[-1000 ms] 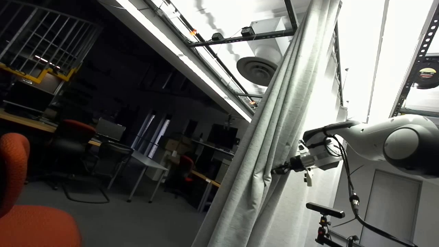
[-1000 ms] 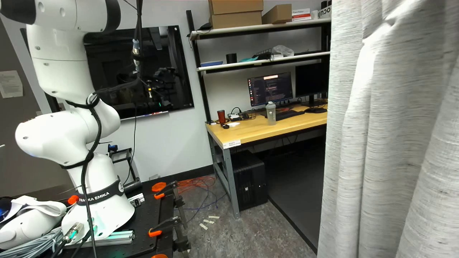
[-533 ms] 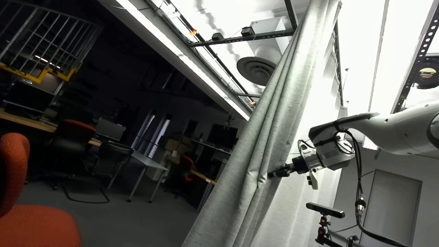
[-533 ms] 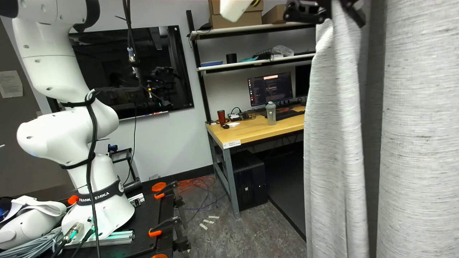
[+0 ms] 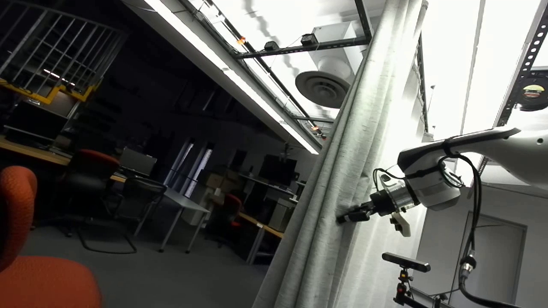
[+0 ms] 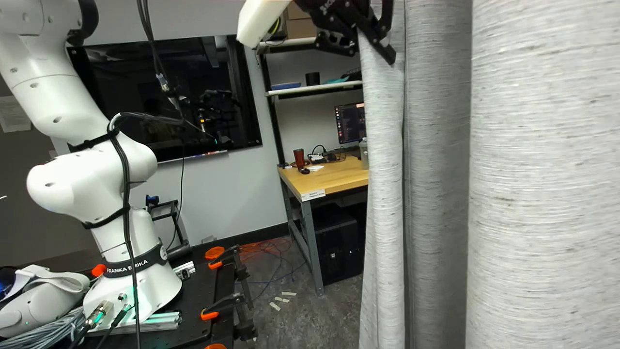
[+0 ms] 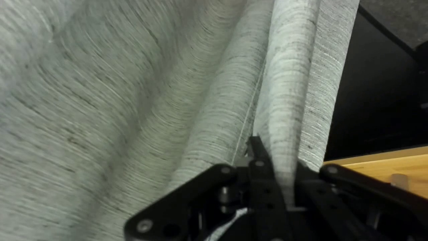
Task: Open the curtain from left to right
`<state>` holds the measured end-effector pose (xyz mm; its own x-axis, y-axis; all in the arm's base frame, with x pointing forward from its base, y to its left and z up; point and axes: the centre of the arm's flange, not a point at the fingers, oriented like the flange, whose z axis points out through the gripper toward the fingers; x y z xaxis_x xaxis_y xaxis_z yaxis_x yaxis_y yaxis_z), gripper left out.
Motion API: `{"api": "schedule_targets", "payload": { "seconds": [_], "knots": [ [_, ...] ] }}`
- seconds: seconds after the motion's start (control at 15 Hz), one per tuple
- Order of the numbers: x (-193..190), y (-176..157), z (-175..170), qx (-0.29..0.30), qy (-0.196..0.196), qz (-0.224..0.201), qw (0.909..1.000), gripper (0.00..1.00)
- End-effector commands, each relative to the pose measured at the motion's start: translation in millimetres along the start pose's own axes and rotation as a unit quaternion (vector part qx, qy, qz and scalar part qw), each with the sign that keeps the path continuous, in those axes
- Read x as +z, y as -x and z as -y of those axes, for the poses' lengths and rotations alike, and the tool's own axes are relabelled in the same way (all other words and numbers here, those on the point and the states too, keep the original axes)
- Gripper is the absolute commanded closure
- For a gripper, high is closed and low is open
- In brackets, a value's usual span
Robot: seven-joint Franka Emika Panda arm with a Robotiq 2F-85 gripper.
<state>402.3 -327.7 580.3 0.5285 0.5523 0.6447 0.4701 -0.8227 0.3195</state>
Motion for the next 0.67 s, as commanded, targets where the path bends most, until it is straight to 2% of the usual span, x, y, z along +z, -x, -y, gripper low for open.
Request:
{"api": "schedule_targets", "payload": {
  "seconds": [0.0,0.33,0.6],
  "knots": [
    [-14.5,-19.3,33.8,-0.005,0.000,-0.006,1.0000,0.99],
    [-1.5,-51.2,45.8,-0.003,-0.006,-0.021,0.9998,0.99],
    [7.4,-58.9,49.3,0.003,-0.003,-0.020,0.9998,0.99]
  ]
}}
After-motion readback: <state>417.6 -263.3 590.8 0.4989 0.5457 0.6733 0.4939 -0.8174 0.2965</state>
